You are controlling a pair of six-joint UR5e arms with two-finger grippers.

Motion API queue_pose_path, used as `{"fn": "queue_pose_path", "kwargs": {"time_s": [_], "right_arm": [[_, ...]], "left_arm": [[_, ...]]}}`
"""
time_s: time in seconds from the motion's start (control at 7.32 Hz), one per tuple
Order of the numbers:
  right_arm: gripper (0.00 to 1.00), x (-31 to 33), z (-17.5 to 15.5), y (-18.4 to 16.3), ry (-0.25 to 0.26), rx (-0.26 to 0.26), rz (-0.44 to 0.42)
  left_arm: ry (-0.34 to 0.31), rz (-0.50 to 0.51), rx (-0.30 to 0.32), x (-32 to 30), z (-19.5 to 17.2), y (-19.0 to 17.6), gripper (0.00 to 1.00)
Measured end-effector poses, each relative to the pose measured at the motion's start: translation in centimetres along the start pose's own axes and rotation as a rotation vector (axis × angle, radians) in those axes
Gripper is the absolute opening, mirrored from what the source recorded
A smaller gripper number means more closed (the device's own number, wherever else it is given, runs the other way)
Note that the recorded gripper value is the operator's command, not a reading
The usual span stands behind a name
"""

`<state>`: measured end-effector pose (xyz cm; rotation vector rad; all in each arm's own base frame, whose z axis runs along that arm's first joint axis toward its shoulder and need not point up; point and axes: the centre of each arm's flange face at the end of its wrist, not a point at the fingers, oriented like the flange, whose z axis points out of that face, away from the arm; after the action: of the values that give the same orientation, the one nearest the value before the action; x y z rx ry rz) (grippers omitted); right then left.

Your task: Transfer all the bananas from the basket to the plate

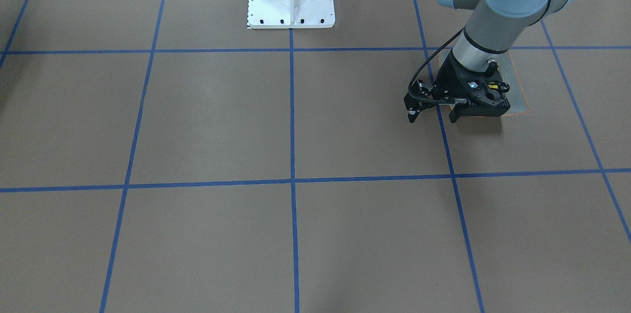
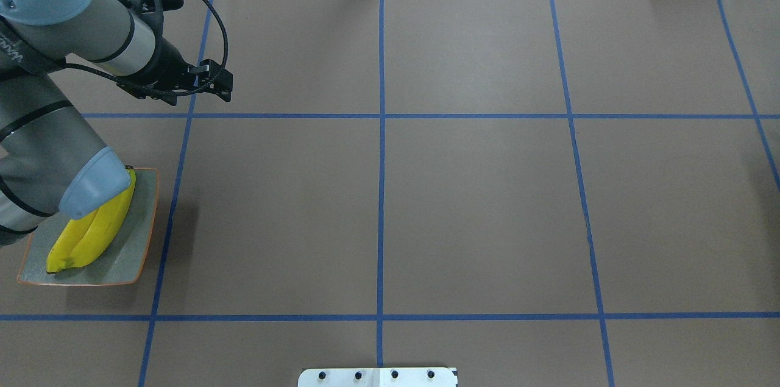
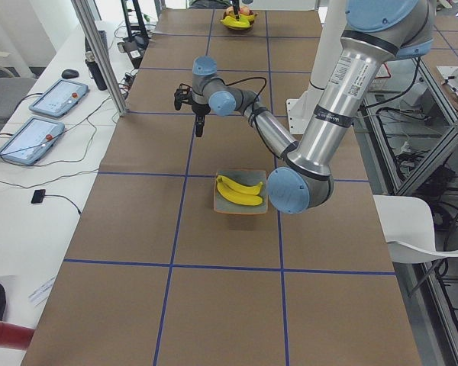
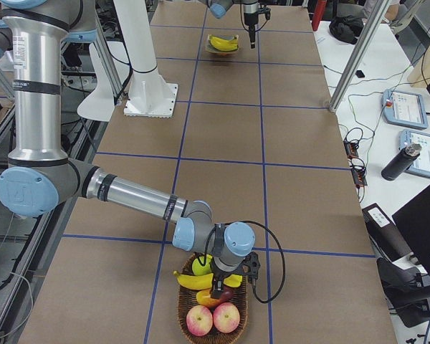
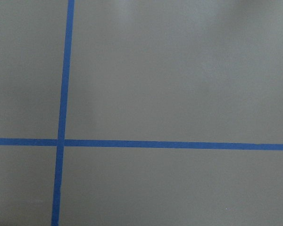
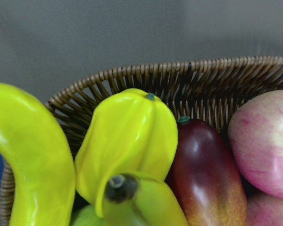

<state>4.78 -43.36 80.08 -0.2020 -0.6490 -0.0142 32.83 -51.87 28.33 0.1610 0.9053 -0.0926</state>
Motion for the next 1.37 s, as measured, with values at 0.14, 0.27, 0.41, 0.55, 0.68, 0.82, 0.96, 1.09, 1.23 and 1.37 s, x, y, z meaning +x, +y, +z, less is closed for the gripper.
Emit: {"fn": "queue_pose_path", "kwargs": {"time_s": [0.14,0.27,0.41,0.55,0.68,0.82,0.96,1.09,1.23,1.37], "right_arm": [[0.96,0.03,0.1,-0.01,0.001,-0.002,0.001],[0.9,0.08,0.2,0.0,0.001,-0.004,0.002],[0.86,0.12,0.27,0.01,0.002,-0.006,0.004],[0.86,0.11,0.31,0.01,0.003,-0.007,0.004],[0.85,0.06,0.36,-0.02,0.003,-0.008,0.003],[0.82,-0.03,0.38,-0.12,0.004,-0.009,0.001],[0.79,-0.13,0.31,-0.26,0.005,-0.008,-0.001],[0.75,-0.22,0.22,-0.4,0.005,-0.006,-0.002],[0.67,-0.31,0.11,-0.54,0.006,-0.004,-0.002],[0.51,-0.36,0.05,-0.62,0.006,-0.003,-0.001]], "left_arm": [[0.0,0.001,0.0,0.02,0.02,0.03,1.0],[0.0,0.001,-0.001,0.03,0.04,0.04,1.0],[0.0,0.001,-0.001,0.03,0.05,0.05,1.0],[0.001,0.002,-0.001,0.04,0.04,0.05,1.0],[0.001,0.002,-0.001,0.04,0.05,0.06,1.0],[0.001,0.003,0.0,0.05,0.04,0.06,1.0],[0.001,0.003,-0.001,0.04,0.05,0.06,1.0],[0.001,0.002,-0.001,0.04,0.05,0.06,1.0],[0.001,0.002,-0.001,0.05,0.04,0.06,1.0],[0.002,0.003,0.0,0.07,-0.01,0.07,1.0]]}}
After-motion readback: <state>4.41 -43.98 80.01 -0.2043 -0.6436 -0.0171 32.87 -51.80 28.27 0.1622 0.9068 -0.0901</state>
